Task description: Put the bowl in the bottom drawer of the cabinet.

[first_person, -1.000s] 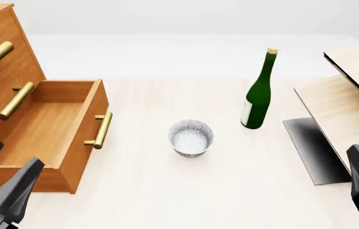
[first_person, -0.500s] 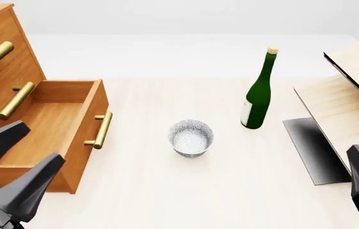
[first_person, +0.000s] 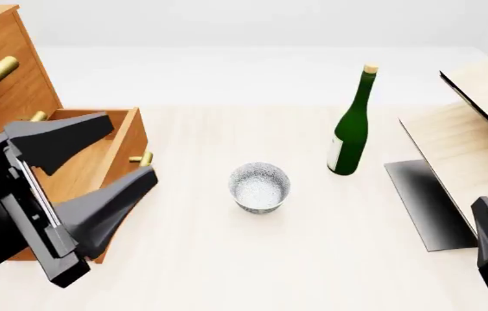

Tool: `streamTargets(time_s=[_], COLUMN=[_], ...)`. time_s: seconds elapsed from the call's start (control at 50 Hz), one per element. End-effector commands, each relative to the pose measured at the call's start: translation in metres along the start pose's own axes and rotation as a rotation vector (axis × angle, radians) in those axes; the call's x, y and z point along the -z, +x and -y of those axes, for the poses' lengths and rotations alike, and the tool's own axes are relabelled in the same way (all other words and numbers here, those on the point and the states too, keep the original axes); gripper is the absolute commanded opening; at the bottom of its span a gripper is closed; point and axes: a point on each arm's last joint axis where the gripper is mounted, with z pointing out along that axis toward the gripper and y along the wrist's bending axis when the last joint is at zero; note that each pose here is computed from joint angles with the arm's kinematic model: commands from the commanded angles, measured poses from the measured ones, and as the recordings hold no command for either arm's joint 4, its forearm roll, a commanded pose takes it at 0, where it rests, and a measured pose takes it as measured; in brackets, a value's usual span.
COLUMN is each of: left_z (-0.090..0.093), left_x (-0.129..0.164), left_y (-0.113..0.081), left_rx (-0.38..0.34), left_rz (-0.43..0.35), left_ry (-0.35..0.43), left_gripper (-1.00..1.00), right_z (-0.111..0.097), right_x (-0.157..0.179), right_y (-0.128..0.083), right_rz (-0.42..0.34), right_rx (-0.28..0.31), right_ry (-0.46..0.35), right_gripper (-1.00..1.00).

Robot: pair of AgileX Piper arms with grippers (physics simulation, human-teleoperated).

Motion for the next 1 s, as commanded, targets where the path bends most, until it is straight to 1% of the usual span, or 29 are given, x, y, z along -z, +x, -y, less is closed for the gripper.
streamTargets(time_s=[0.02, 0.04, 0.06, 0.08, 0.16, 0.18, 0.26, 0.36, 0.38, 0.42, 0.44, 0.48, 0.5, 0.52, 0.56, 0.58, 0.66, 0.7, 0.8, 0.82, 0.84, 0.98, 1.0], left_z=[0.012, 0.012, 0.012, 0.01, 0.011, 0.009, 0.01, 0.015, 0.013, 0.015, 0.015, 0.012, 0.009, 0.01, 0.009, 0.01, 0.011, 0.009, 0.005, 0.005, 0.005, 0.003, 0.002], left_x=[-0.031, -0.032, -0.032, -0.035, -0.04, -0.042, -0.054, -0.064, -0.068, -0.074, -0.082, -0.09, -0.094, -0.104, -0.107, -0.11, -0.126, -0.13, -0.141, -0.143, -0.15, -0.16, -0.164], left_y=[-0.031, -0.034, -0.034, -0.033, -0.04, -0.042, -0.044, -0.045, -0.046, -0.046, -0.042, -0.042, -0.042, -0.037, -0.043, -0.045, -0.042, -0.042, -0.041, -0.042, -0.038, -0.037, -0.035], left_rx=[-0.016, 0.005, 0.005, 0.019, 0.024, 0.067, 0.061, 0.068, 0.057, 0.067, 0.063, 0.085, 0.13, 0.083, 0.108, 0.092, 0.083, 0.09, 0.073, 0.079, 0.069, 0.077, 0.089], left_rz=[0.0, 0.002, 0.002, -0.006, -0.004, -0.007, -0.031, -0.043, -0.046, -0.055, -0.083, -0.111, -0.122, -0.15, -0.149, -0.154, -0.196, -0.207, -0.252, -0.259, -0.293, -0.333, -0.35], left_ry=[0.106, 0.11, 0.11, 0.096, 0.107, 0.099, 0.099, 0.122, 0.115, 0.12, 0.12, 0.103, 0.088, 0.093, 0.09, 0.095, 0.097, 0.091, 0.083, 0.083, 0.082, 0.079, 0.076], left_gripper=[1.0, 1.0, 1.0, 1.0, 1.0, 1.0, 1.0, 1.0, 1.0, 1.0, 1.0, 1.0, 1.0, 1.0, 1.0, 1.0, 1.0, 1.0, 1.0, 1.0, 1.0, 1.0, 1.0], right_z=[0.0, 0.0, 0.0, 0.0, 0.0, 0.0, 0.0, 0.0, 0.0, 0.0, 0.0, 0.0, 0.0, 0.0, 0.0, 0.0, 0.0, 0.0, 0.0, 0.0, 0.0, 0.0, 0.0], right_x=[0.0, 0.0, 0.0, 0.0, 0.0, 0.0, 0.0, 0.0, 0.0, 0.0, 0.0, 0.0, 0.0, 0.0, 0.0, 0.0, 0.0, 0.0, 0.0, 0.0, 0.0, 0.0, 0.0], right_y=[0.0, 0.0, 0.0, 0.0, 0.0, 0.0, 0.0, 0.0, 0.0, 0.0, 0.0, 0.0, 0.0, 0.0, 0.0, 0.0, 0.0, 0.0, 0.0, 0.0, 0.0, 0.0, 0.0], right_rz=[0.0, 0.0, 0.0, 0.0, 0.0, 0.0, 0.0, 0.0, 0.0, 0.0, 0.0, 0.0, 0.0, 0.0, 0.0, 0.0, 0.0, 0.0, 0.0, 0.0, 0.0, 0.0, 0.0], right_rx=[0.0, 0.0, 0.0, 0.0, 0.0, 0.0, 0.0, 0.0, 0.0, 0.0, 0.0, 0.0, 0.0, 0.0, 0.0, 0.0, 0.0, 0.0, 0.0, 0.0, 0.0, 0.0, 0.0], right_ry=[0.0, 0.0, 0.0, 0.0, 0.0, 0.0, 0.0, 0.0, 0.0, 0.0, 0.0, 0.0, 0.0, 0.0, 0.0, 0.0, 0.0, 0.0, 0.0, 0.0, 0.0, 0.0, 0.0], right_gripper=[1.0, 1.0, 1.0, 1.0, 1.0, 1.0, 1.0, 1.0, 1.0, 1.0, 1.0, 1.0, 1.0, 1.0, 1.0, 1.0, 1.0, 1.0, 1.0, 1.0, 1.0, 1.0, 1.0])
